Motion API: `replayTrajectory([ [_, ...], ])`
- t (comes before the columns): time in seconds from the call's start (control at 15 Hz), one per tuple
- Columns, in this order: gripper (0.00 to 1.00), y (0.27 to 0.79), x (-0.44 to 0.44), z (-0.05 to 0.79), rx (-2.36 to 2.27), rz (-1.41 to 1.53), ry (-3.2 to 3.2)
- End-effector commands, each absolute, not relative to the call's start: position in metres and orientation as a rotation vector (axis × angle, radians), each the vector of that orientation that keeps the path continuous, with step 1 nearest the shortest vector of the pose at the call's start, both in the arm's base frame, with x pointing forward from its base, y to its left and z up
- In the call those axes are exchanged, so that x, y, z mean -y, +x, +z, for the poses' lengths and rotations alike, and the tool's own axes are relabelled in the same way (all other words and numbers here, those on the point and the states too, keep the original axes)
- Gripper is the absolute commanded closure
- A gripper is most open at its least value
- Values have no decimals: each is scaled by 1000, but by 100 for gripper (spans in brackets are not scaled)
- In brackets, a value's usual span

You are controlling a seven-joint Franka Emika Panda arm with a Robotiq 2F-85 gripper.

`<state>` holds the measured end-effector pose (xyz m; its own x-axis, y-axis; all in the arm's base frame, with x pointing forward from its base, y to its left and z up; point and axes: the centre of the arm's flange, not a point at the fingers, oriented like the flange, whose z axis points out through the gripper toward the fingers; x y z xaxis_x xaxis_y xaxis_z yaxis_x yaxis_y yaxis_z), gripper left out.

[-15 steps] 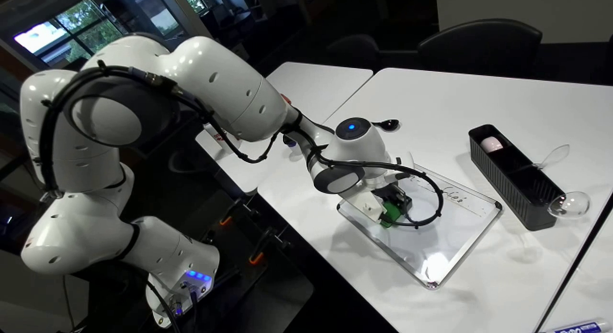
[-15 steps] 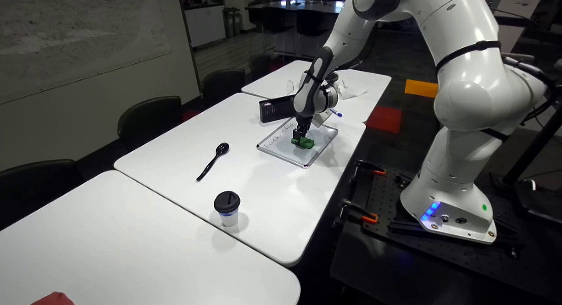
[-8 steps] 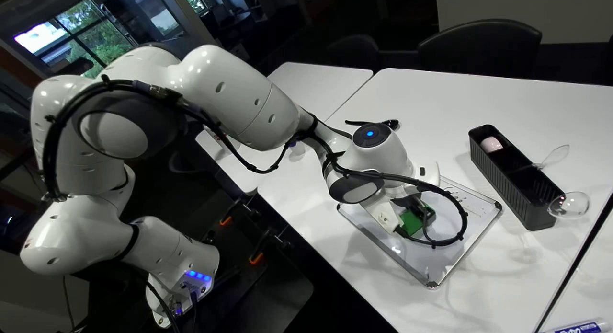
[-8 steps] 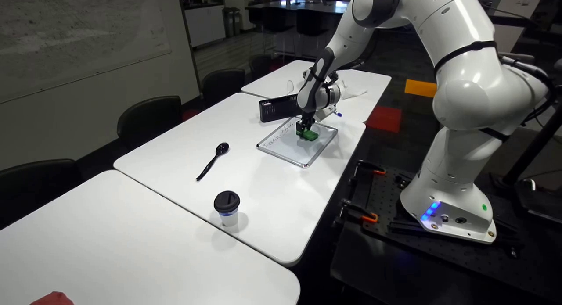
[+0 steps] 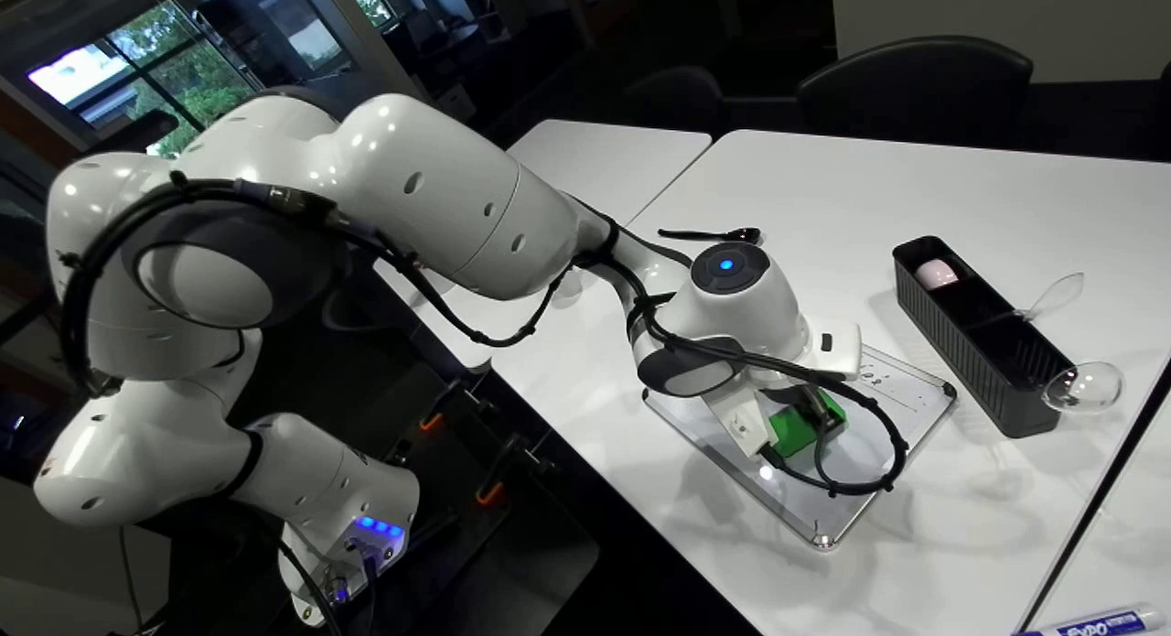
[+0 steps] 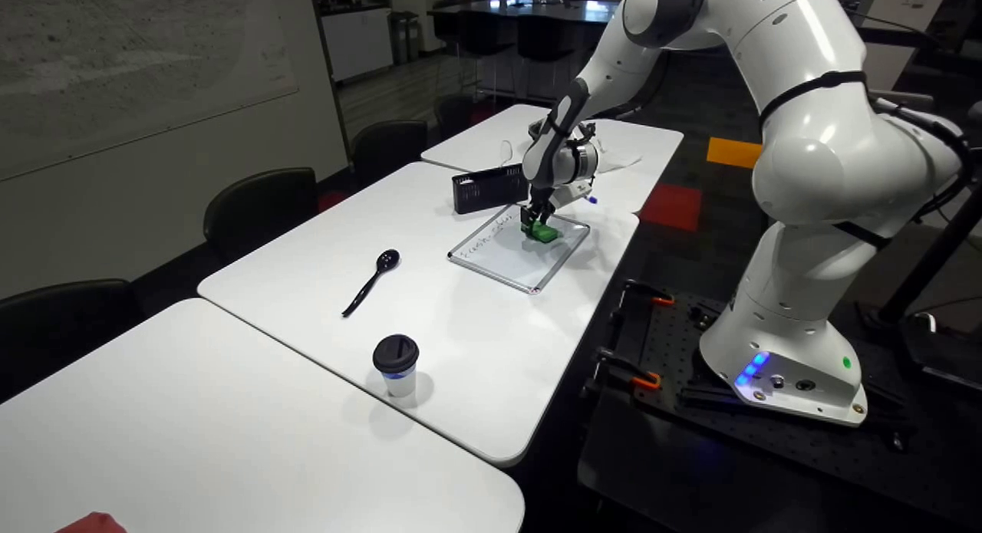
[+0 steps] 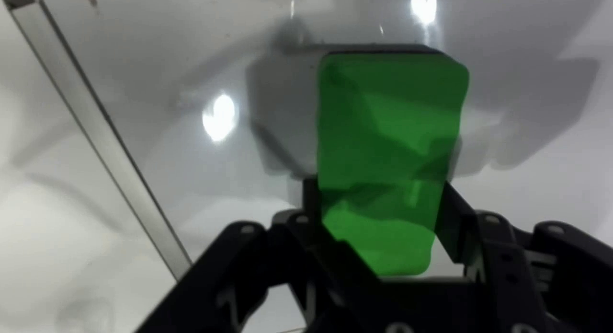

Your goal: Use the green eraser on the left to clean the whiteboard

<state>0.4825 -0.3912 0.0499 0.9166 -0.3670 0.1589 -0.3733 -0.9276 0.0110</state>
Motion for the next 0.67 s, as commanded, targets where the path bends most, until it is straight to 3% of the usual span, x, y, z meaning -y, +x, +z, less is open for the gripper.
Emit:
replayTrajectory([
  [0.0, 66, 471, 372, 95, 604, 279, 3127],
  [0.6, 66, 531, 263, 199, 262, 301, 3225],
])
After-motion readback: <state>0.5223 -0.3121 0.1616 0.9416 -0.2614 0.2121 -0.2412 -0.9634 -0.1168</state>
